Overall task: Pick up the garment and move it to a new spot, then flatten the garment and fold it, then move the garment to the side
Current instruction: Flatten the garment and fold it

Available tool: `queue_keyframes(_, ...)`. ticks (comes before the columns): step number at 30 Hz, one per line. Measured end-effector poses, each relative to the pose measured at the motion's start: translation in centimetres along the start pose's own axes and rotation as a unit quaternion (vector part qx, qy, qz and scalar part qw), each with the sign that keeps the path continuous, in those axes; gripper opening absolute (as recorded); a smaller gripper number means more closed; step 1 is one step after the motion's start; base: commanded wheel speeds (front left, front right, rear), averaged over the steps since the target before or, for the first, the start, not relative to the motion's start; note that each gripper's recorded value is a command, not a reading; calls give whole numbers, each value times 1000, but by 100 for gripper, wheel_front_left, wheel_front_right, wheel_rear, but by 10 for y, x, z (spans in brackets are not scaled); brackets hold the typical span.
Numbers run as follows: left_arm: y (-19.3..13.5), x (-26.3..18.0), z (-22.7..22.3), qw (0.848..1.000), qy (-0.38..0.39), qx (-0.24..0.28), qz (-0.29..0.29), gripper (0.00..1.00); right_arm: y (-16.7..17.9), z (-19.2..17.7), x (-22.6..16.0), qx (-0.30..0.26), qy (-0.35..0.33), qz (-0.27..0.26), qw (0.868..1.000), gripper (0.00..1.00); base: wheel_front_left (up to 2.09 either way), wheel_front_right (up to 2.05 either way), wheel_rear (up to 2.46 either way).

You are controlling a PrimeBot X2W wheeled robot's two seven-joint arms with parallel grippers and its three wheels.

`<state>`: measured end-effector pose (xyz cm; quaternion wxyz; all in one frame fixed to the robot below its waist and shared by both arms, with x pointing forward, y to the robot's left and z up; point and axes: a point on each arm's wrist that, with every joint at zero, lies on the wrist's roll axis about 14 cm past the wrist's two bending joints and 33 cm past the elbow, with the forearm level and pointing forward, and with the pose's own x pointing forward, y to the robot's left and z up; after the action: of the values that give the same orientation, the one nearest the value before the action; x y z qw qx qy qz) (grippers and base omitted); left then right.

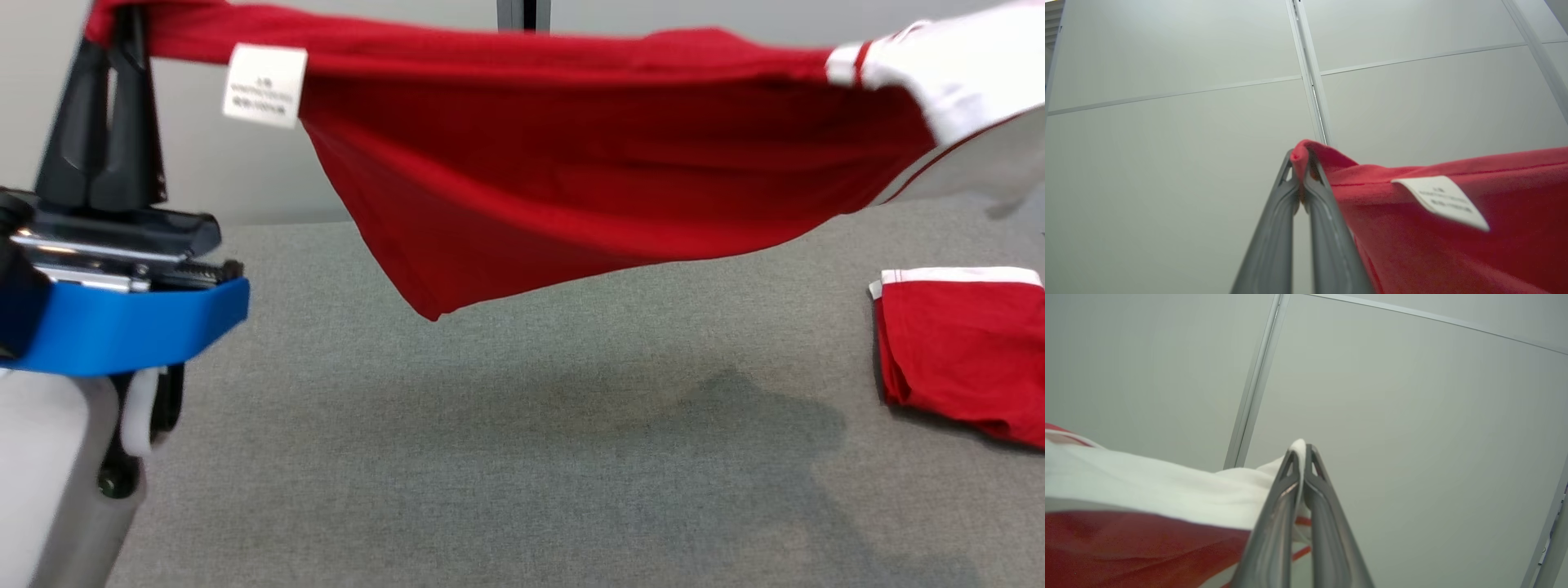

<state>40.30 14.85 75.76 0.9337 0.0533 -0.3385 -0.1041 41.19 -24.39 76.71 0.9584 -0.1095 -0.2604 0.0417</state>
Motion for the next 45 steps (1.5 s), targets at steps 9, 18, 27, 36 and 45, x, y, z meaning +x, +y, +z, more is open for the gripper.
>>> queue_keyframes(9, 9, 19, 66, 997, -70, 26, 2, 0, -45, 58, -6, -21, -51, -44, 997, 0, 0, 0, 0)
queue_keyframes(18, 5, 24, 51, 999, -45, 10, -5, 0, -47, 41, -2, -7, -29, -44, 999, 0, 0, 0, 0)
queue_keyframes(27, 9, 29, 25, 1000, -16, -3, 1, 0, -34, 15, 7, 18, -4, -28, 999, 0, 0, 0, 0)
queue_keyframes(36, 7, -30, -84, 985, 141, -81, 56, 0, 47, -112, -36, 137, 142, 9, 980, 0, 0, 0, 0)
queue_keyframes(45, -17, -150, -194, 918, 341, -160, 122, 0, 108, -229, -130, 239, 306, -20, 921, 0, 0, 0, 0)
